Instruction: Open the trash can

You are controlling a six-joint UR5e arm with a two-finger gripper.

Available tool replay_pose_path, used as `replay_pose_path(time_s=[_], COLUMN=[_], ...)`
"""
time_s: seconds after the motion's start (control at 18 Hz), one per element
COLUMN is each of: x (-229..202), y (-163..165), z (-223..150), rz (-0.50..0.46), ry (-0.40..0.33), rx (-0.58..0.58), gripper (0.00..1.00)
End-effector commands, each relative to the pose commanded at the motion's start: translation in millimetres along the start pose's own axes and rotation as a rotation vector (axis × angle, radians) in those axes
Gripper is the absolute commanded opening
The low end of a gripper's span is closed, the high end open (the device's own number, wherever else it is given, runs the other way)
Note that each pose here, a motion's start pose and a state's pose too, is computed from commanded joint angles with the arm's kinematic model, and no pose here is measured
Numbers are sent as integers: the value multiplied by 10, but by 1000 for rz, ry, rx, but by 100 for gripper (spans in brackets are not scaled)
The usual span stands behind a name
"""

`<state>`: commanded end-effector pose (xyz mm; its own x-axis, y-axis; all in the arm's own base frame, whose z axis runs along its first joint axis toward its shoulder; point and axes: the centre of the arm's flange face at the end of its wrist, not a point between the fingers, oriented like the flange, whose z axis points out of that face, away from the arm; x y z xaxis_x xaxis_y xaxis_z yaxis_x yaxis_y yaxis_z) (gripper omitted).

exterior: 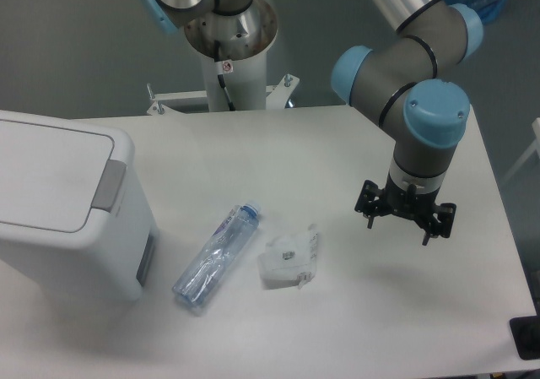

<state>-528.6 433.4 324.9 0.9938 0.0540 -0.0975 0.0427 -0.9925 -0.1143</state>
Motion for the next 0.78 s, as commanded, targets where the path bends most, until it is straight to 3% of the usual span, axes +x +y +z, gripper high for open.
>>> replay_pose_path(time_s=[0.56, 0.78], x=[34, 96], y=[-38, -82], z=[-62, -28], rz=[22, -14], ry=[-13, 22], rx=[16, 67], gripper=[100, 100])
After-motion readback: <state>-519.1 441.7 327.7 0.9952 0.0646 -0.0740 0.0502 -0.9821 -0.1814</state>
